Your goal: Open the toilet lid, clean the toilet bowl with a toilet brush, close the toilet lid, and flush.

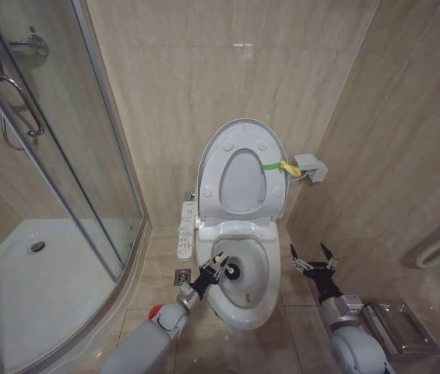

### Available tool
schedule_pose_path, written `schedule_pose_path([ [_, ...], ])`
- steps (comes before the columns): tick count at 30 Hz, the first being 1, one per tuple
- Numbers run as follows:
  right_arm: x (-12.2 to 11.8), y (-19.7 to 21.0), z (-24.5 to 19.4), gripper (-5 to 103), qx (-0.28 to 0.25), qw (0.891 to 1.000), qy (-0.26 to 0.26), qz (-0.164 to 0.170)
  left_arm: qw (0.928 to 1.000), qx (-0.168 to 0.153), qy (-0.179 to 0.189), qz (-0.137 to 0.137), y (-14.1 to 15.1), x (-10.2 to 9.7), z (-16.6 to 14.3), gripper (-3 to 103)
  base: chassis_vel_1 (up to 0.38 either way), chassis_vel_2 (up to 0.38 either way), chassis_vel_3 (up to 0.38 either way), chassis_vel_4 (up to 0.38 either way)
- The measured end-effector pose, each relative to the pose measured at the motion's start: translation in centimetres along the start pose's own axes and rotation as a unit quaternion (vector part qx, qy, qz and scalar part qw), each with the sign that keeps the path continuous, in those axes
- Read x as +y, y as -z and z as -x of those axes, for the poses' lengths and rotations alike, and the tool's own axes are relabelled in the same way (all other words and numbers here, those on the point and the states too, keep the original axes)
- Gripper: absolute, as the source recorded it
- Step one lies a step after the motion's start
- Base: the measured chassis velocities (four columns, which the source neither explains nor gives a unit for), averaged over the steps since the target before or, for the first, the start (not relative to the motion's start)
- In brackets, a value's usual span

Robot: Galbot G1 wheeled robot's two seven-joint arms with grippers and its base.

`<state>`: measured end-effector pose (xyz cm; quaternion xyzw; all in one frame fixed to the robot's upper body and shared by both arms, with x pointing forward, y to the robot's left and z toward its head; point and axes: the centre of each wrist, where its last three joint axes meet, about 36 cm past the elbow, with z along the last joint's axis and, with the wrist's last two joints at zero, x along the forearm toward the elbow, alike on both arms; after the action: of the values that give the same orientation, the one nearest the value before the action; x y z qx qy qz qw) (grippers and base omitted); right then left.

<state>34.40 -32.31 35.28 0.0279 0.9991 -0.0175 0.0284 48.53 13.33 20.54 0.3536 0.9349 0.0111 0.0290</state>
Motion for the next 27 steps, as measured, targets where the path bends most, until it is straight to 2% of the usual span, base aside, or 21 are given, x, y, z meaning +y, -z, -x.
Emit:
schedule_pose_path([
  [5,0.0,0.0,0.0,100,0.0,1.0,0.0,0.0,0.9998,-0.018,-0.002,-0.002,0.5,-0.5,0.7,26,0.0,0.0,0.0,0.0],
  [6,0.0,0.0,0.0,100,0.0,1.0,0.0,0.0,0.9994,-0.034,-0.008,-0.007,1.5,-1.3,1.3,26,0.0,0.0,0.0,0.0],
  [8,0.0,0.0,0.0,100,0.0,1.0,0.0,0.0,0.9991,-0.04,-0.01,-0.01,1.8,-1.7,1.5,26,0.0,0.0,0.0,0.0],
  [10,0.0,0.0,0.0,100,0.0,1.0,0.0,0.0,0.9982,-0.052,-0.018,-0.026,3.0,-3.4,1.9,26,0.0,0.0,0.0,0.0],
  [12,0.0,0.0,0.0,100,0.0,1.0,0.0,0.0,0.9974,-0.052,-0.024,-0.044,3.9,-5.1,1.7,26,0.0,0.0,0.0,0.0],
  [13,0.0,0.0,0.0,100,0.0,1.0,0.0,0.0,0.9974,-0.052,-0.024,-0.044,3.9,-5.1,1.7,26,0.0,0.0,0.0,0.0],
  [17,0.0,0.0,0.0,100,0.0,1.0,0.0,0.0,0.9968,-0.042,-0.033,-0.06,4.4,-7.2,0.4,26,0.0,0.0,0.0,0.0],
  [25,0.0,0.0,0.0,100,0.0,1.0,0.0,0.0,0.9969,-0.036,-0.033,-0.062,4.2,-7.4,-1.1,26,0.0,0.0,0.0,0.0],
  [27,0.0,0.0,0.0,100,0.0,1.0,0.0,0.0,0.9973,-0.036,-0.031,-0.056,3.3,-6.3,-1.2,26,0.0,0.0,0.0,0.0],
])
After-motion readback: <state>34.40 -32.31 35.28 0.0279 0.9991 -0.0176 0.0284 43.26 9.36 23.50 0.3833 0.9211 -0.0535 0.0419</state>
